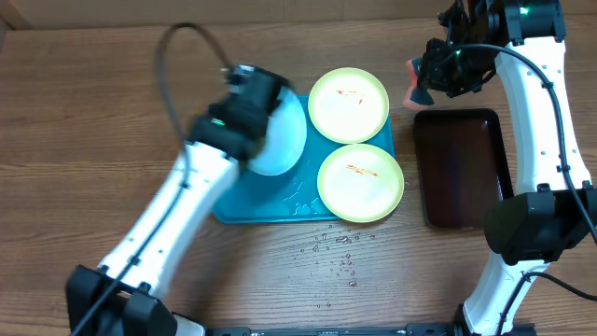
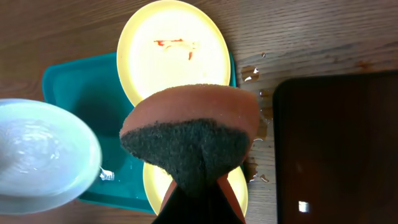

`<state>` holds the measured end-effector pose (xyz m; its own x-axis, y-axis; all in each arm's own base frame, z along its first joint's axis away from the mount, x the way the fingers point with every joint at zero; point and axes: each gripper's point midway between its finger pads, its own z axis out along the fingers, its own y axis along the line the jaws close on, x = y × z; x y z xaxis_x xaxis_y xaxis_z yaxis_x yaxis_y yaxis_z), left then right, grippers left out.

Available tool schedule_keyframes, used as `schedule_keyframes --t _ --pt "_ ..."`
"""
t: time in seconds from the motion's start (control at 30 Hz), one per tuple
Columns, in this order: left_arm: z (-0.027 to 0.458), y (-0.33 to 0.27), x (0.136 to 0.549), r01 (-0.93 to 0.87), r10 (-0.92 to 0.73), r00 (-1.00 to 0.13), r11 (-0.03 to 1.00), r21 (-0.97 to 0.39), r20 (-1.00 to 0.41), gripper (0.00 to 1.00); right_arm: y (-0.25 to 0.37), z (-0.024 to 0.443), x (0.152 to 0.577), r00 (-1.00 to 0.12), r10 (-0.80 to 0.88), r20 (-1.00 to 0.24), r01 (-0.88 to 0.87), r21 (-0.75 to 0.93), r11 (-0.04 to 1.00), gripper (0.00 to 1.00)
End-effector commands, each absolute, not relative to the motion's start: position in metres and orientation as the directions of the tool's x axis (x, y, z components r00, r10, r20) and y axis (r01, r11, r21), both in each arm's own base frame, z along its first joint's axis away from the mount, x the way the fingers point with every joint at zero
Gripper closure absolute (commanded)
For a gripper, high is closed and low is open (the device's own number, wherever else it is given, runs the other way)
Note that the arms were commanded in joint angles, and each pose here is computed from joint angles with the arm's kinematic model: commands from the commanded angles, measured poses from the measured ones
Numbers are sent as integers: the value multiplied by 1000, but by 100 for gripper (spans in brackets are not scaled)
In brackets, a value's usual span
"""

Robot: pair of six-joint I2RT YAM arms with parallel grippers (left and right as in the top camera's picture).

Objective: Clean dirty plates on tray and stack at the side
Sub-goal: 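Carry the white plate left off the tray and set it on the table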

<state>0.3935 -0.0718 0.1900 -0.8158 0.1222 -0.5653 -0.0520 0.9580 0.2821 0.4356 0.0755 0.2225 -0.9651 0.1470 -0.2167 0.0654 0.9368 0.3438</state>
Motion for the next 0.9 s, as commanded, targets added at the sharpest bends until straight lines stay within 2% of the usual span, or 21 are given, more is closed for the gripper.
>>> schedule_keyframes --t 0.0,0.17,0.4,0.87 --pt "183 -62 396 -55 -106 -864 992 -116 -492 96 74 231 437 -959 135 -248 44 339 940 96" --pt "166 15 391 -251 -344 -864 927 -277 -367 96 74 231 437 -959 132 -249 42 339 940 96" --pt "124 93 384 -462 -524 -810 847 -262 -264 96 74 231 437 -959 132 -249 42 339 940 96" --pt "63 190 358 -691 -705 -685 709 -142 -186 96 74 230 435 -961 132 -242 45 338 940 96"
